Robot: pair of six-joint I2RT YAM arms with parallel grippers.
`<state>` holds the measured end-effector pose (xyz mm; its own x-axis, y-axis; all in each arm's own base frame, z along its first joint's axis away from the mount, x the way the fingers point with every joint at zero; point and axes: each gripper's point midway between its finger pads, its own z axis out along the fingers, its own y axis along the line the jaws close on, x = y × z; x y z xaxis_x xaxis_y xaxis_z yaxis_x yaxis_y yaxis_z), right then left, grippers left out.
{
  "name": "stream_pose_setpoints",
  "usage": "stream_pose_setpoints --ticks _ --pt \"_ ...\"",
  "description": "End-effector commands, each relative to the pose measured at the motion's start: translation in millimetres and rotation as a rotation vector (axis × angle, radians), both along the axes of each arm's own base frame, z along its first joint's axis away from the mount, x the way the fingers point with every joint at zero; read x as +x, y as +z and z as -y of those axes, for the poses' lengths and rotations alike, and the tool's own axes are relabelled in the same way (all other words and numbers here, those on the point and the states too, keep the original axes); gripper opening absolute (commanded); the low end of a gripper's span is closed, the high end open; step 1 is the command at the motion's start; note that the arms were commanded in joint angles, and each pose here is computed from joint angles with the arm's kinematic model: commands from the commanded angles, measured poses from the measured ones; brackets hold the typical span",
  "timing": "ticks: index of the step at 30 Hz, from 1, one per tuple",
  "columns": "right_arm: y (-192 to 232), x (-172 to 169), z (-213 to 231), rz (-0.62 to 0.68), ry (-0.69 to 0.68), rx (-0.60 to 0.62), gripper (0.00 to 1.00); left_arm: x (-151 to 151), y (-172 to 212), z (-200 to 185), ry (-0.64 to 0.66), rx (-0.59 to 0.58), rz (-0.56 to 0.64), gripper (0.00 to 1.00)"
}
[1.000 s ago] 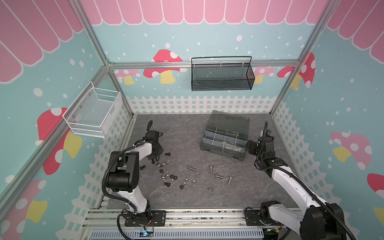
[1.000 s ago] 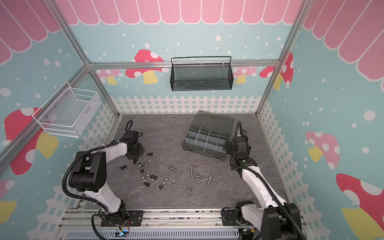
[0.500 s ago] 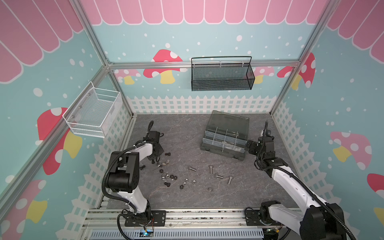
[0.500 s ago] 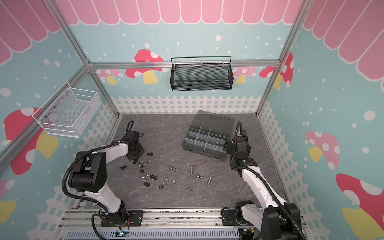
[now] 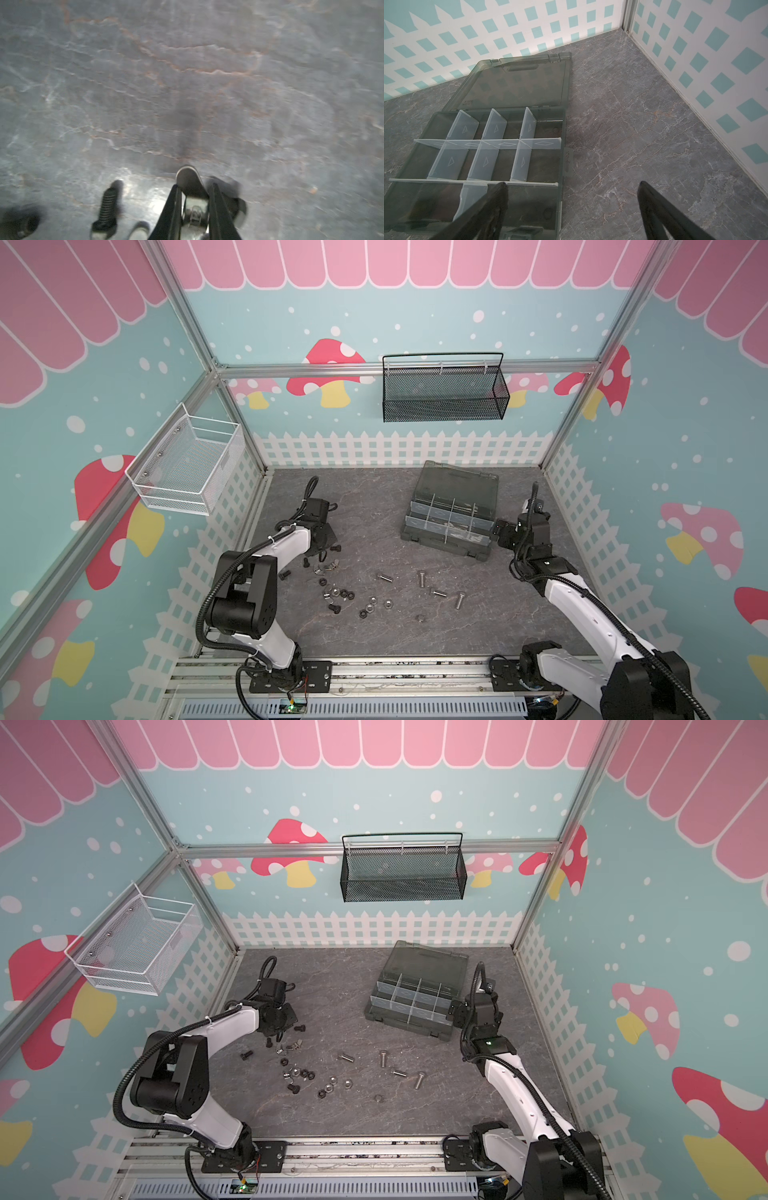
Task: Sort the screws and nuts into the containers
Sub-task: 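Carry the wing nut with the left gripper into the organizer box compartment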
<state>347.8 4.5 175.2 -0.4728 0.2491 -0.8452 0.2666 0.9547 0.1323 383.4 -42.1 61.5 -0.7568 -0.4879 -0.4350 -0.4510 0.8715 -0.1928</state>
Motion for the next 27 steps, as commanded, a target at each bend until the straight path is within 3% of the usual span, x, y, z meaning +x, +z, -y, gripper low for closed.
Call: stream_pose_setpoints --ticks 1,8,16,21,27 --pt "7 1 -2 0.017 -0.002 0.020 0.98 20 40 49 -0.115 -0.048 0.106 0.02" --pt "2 -1 -2 -0.010 -0.001 0.017 0.98 25 72 183 -0.445 -0.125 0.182 0.02" --pt "-1 -5 0 -0.022 -0.011 0.016 0.98 15 70 305 -0.765 -0.192 0.189 0.03" --pt "-1 -9 2 -0.025 -0.019 0.009 0.98 12 60 340 -0.888 -0.201 0.175 0.04" --pt "-1 -9 2 -0.022 -0.022 0.010 0.98 19 47 354 -0.978 -0.162 0.181 0.04"
